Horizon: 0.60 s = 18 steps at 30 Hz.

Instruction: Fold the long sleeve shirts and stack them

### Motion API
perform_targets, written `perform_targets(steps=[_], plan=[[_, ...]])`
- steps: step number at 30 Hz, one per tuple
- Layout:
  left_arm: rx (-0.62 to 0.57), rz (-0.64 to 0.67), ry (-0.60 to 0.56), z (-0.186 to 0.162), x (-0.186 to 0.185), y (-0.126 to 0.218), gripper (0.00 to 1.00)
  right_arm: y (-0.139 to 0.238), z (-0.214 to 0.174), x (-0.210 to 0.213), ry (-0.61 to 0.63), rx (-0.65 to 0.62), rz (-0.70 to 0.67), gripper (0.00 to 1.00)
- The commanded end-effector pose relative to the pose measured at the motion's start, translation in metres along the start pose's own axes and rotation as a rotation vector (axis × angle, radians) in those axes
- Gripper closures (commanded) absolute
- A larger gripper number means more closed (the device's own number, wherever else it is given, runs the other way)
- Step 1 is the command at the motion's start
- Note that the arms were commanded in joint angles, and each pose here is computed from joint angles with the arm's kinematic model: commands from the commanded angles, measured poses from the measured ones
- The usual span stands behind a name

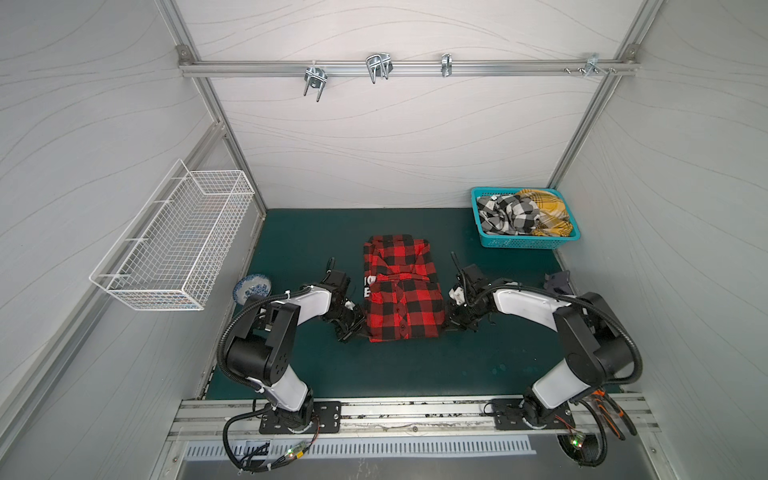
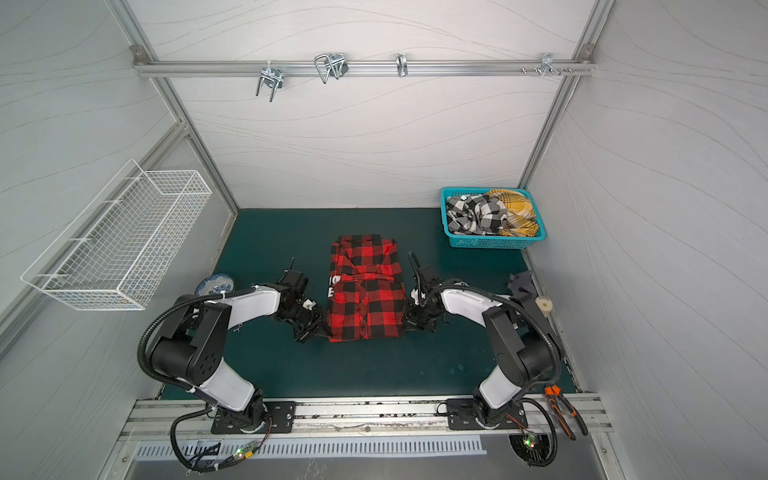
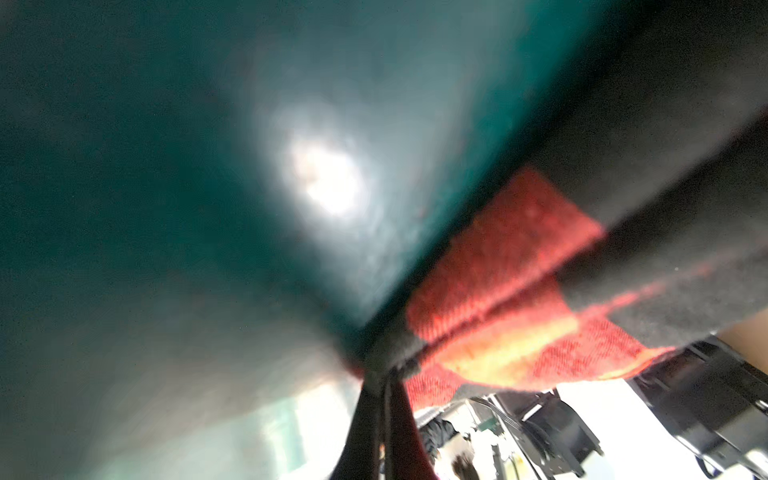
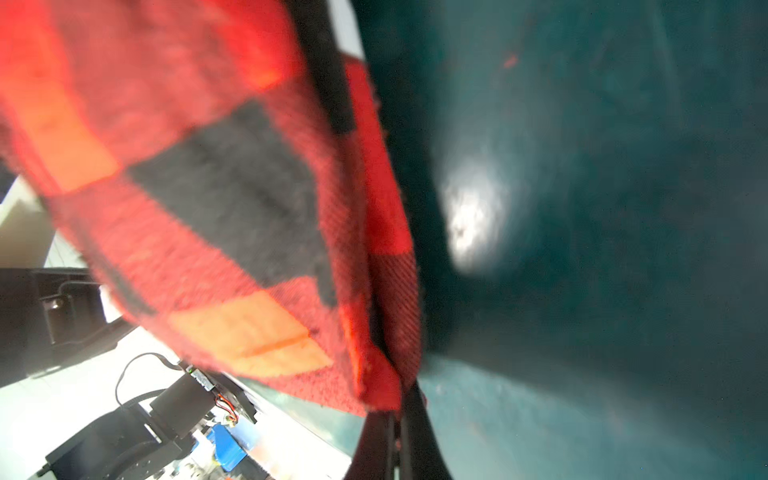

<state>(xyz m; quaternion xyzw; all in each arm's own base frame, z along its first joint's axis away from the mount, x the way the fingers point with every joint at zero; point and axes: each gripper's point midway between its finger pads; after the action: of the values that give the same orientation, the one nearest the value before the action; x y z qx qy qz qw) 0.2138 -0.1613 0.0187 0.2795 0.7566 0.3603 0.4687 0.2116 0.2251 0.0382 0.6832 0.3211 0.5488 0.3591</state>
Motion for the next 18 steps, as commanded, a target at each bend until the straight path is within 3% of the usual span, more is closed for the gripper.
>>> perform_targets(steps=[1,10,18], plan=[[-0.012,0.05,-0.015,-0.015,0.013,0.008,1.0,0.013,-0.023,-0.01,-0.024,0.001,-0.04,1.0],[0.003,0.106,-0.081,-0.076,0.027,0.017,1.0,0.033,-0.084,-0.028,-0.068,0.018,-0.071,1.0],[-0.038,0.072,-0.08,-0.098,0.029,0.038,1.0,0.056,-0.098,-0.026,-0.095,-0.009,-0.042,1.0]])
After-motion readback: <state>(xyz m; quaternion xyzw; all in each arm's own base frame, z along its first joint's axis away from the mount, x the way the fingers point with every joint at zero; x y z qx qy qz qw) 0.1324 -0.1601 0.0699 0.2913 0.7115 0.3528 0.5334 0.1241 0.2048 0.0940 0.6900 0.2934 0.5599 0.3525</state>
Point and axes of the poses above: each gripper's point midway between its finger pads, its own y axis back along the fingers, its own x axis along the line the jaws close on, z = x × y, and after that the axes turned 6 degrees about -y, right-handed
